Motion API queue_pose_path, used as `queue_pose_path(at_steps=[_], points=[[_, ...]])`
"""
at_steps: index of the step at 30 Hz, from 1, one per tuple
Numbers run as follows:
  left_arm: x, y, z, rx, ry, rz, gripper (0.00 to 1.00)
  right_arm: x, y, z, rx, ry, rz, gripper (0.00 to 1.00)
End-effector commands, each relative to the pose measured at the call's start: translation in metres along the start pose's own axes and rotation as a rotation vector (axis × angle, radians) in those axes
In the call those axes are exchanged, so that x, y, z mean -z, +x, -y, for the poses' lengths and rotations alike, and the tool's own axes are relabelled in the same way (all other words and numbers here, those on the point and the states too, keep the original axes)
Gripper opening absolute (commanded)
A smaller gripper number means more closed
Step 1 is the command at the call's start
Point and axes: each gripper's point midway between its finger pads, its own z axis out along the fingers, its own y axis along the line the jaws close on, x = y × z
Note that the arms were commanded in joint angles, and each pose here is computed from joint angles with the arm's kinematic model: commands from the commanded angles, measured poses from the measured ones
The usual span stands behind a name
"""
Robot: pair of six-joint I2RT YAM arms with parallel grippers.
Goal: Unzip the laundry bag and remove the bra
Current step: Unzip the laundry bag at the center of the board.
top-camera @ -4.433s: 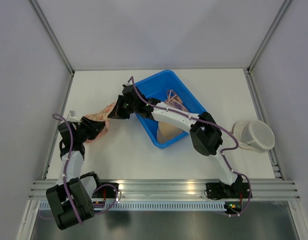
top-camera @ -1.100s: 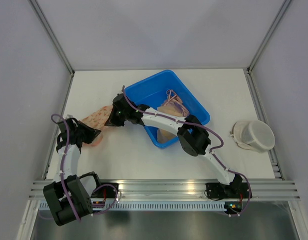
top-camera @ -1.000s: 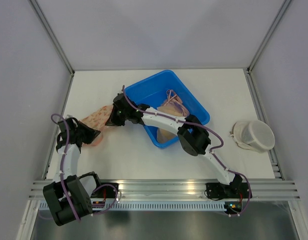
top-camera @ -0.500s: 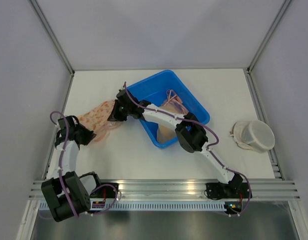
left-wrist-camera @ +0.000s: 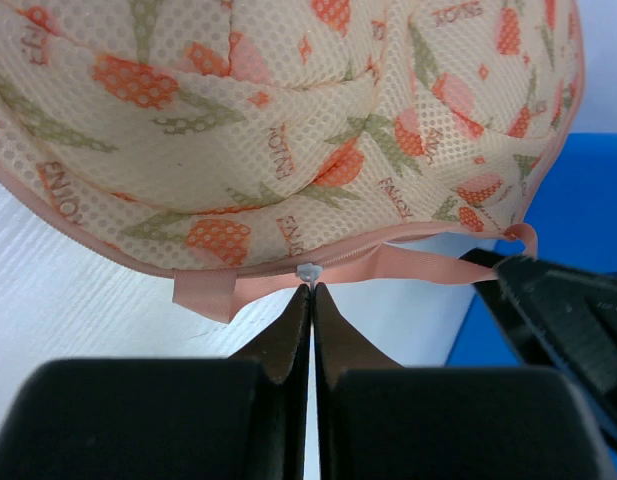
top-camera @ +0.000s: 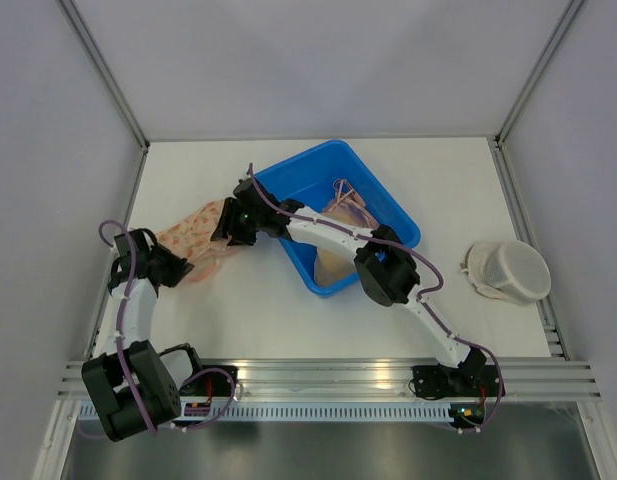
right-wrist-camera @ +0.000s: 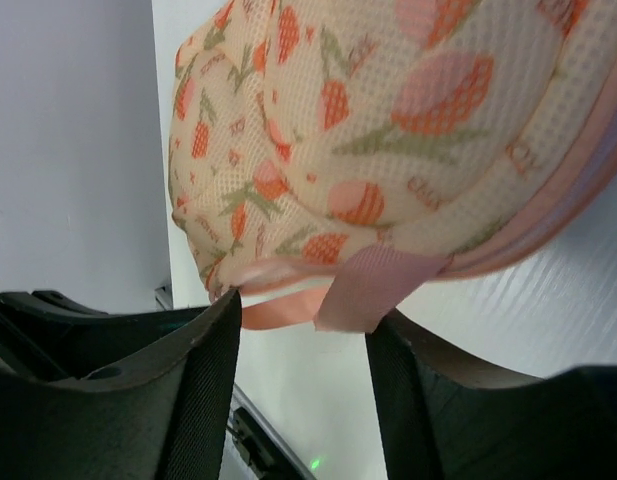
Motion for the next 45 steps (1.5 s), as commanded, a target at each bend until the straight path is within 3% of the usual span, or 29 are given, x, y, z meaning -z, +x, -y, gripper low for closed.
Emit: queue_pose_path(at_steps=[1, 6, 12, 29, 45], points=[[0.012, -0.021, 0.037, 0.019, 0.120, 0.045, 0.02, 0.042, -0.006, -0.051, 0.017, -0.067, 0.044, 0.58], [0.013, -0.017, 0.040, 0.021, 0.137, 0.030, 0.02, 0.052, -0.001, -0.051, -0.058, -0.033, 0.058, 0.67], [0.013, -0.013, 0.043, 0.025, 0.164, 0.013, 0.02, 0.045, 0.011, -0.050, -0.127, -0.001, 0.062, 0.70], [0.024, -0.004, 0.053, 0.000, 0.234, -0.006, 0.02, -0.007, 0.028, -0.031, -0.269, 0.016, 0.055, 0.70], [0.030, -0.007, 0.039, -0.023, 0.165, 0.042, 0.02, -0.005, 0.020, -0.047, -0.259, -0.037, 0.095, 0.66]])
